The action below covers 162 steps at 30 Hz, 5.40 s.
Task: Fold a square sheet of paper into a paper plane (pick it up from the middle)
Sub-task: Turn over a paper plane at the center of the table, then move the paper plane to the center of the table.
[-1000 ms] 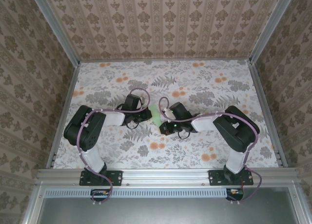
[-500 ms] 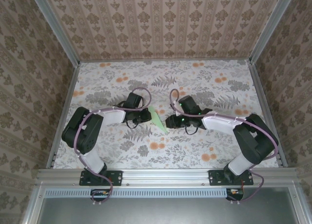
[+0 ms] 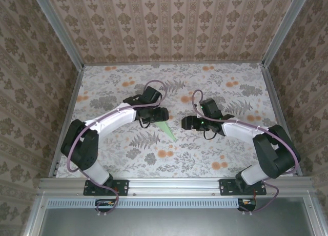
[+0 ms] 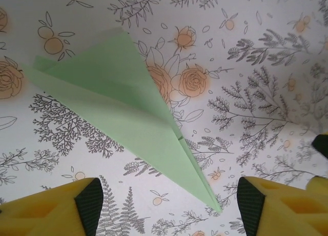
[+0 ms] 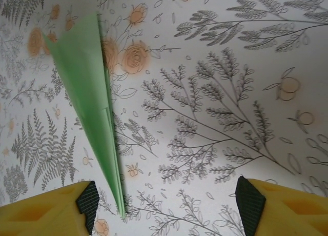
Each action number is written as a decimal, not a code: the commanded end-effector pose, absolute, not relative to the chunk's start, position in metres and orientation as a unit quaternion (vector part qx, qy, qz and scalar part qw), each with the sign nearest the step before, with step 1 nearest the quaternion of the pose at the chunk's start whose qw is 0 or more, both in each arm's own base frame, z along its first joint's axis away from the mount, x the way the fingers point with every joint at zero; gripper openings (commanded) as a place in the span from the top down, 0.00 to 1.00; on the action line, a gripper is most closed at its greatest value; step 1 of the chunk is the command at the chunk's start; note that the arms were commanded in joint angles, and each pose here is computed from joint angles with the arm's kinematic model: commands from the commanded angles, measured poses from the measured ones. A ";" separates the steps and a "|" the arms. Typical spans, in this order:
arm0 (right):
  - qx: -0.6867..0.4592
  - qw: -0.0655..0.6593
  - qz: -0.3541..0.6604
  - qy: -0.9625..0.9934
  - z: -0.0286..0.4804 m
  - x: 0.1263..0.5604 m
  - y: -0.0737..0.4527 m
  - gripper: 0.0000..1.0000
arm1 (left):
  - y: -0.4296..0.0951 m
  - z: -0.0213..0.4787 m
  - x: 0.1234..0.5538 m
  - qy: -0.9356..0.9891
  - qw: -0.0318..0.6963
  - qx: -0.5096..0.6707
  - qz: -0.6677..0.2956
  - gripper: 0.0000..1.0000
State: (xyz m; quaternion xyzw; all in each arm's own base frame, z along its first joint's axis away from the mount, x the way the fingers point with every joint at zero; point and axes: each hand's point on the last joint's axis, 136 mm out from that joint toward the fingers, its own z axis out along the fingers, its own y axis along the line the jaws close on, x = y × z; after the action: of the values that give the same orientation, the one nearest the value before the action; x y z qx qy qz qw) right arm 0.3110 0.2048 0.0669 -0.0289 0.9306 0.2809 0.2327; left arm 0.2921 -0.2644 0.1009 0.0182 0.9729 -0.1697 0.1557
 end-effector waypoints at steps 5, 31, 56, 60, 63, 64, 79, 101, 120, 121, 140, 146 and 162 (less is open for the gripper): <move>-0.007 0.256 0.260 0.931 0.074 0.316 0.190 0.22 | -0.254 0.056 0.291 0.992 0.104 -0.034 -0.069 0.30; -0.010 0.235 0.268 0.934 0.070 0.314 0.195 0.22 | -0.261 0.051 0.294 0.990 0.111 -0.047 -0.072 0.22; -0.008 0.211 0.266 0.941 0.059 0.313 0.198 0.23 | -0.230 0.049 0.280 0.974 0.143 -0.160 -0.070 0.62; -0.007 0.209 0.265 0.941 0.058 0.313 0.198 0.23 | -0.225 0.042 0.281 0.971 0.142 -0.176 -0.075 0.67; -0.008 0.208 0.264 0.942 0.058 0.313 0.198 0.23 | -0.223 0.039 0.284 0.968 0.143 -0.186 -0.083 0.71; -0.008 0.207 0.264 0.942 0.058 0.313 0.198 0.23 | -0.222 0.038 0.286 0.968 0.145 -0.186 -0.086 0.75; 0.006 0.265 0.276 0.924 0.095 0.319 0.187 0.23 | -0.302 0.109 0.317 0.929 0.201 -0.003 -0.311 1.00; -0.012 0.240 0.324 0.915 0.098 0.314 0.241 0.25 | -0.246 0.076 0.293 0.918 0.199 -0.073 -0.335 1.00; -0.124 0.186 0.296 0.929 0.075 0.289 0.357 0.34 | -0.159 0.048 0.251 0.943 0.211 -0.157 -0.203 1.00; -0.126 0.182 0.292 0.931 0.073 0.289 0.359 0.34 | -0.158 0.048 0.251 0.943 0.211 -0.158 -0.201 1.00; -0.126 0.106 0.252 0.954 0.033 0.278 0.370 0.28 | -0.153 0.041 0.250 0.944 0.203 -0.171 -0.195 1.00; -0.130 0.099 0.315 0.935 0.045 0.272 0.388 0.33 | -0.155 0.041 0.252 0.944 0.201 -0.170 -0.199 1.00; -0.119 0.106 0.297 0.942 0.042 0.275 0.384 0.39 | -0.163 0.046 0.255 0.942 0.201 -0.159 -0.217 1.00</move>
State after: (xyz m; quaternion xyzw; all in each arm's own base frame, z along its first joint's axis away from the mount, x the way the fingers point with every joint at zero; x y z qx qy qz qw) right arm 0.2743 0.3911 0.0450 -0.1251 0.9311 0.3263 0.1042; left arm 0.2516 -0.1605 0.0432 -0.1586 0.9439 -0.2086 0.2007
